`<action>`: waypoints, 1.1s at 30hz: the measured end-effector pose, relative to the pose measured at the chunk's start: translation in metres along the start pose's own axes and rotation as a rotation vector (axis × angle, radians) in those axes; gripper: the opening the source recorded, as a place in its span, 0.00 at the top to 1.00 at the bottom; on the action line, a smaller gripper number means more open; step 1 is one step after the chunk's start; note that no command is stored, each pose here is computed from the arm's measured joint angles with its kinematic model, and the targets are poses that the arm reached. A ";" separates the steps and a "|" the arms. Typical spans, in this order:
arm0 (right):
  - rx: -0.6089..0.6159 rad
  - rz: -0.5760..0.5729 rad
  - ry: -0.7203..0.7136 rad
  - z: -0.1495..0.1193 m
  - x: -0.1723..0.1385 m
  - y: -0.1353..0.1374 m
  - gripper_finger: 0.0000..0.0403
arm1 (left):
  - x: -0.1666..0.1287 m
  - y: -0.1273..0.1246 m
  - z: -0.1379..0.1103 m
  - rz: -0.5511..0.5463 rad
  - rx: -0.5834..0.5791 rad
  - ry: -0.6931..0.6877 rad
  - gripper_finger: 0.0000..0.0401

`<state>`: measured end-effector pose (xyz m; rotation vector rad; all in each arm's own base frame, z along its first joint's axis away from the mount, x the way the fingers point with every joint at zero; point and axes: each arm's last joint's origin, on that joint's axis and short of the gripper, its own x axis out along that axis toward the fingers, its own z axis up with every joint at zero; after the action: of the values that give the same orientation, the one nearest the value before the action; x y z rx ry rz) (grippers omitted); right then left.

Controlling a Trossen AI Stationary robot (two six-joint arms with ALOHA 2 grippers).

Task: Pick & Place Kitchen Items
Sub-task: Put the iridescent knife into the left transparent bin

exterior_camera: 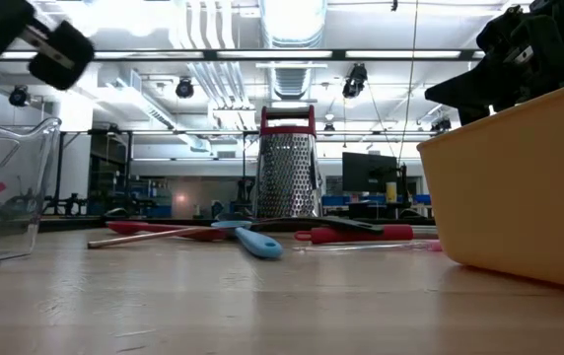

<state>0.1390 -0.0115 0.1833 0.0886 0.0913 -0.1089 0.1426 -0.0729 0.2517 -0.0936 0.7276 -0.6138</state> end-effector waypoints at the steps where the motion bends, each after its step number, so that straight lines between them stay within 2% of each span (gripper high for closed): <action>1: 0.000 0.000 -0.001 0.000 0.000 0.000 0.98 | 0.002 -0.004 0.000 -0.024 0.017 -0.004 0.98; 7: 0.000 0.000 -0.001 0.000 0.000 0.000 0.98 | 0.022 -0.025 -0.007 -0.131 0.126 -0.011 0.98; 9: 0.000 0.000 0.000 0.000 0.000 0.000 0.98 | 0.031 -0.032 -0.008 -0.159 0.194 -0.039 0.98; 13: 0.000 0.000 -0.001 0.000 0.000 0.000 0.98 | 0.045 -0.039 -0.015 -0.156 0.285 0.010 0.98; 17: 0.000 0.000 -0.001 0.000 0.000 0.000 0.98 | 0.056 -0.040 -0.019 -0.099 0.296 0.054 0.98; 25: 0.000 0.000 -0.001 0.000 0.000 0.000 0.98 | 0.074 -0.037 -0.027 -0.075 0.246 0.154 0.94; 33: 0.000 0.000 -0.001 0.000 0.000 0.000 0.98 | 0.085 -0.035 -0.031 -0.041 0.191 0.192 0.93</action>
<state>0.1390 -0.0115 0.1834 0.0886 0.0906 -0.1093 0.1550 -0.1447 0.1878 0.1283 0.8499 -0.7354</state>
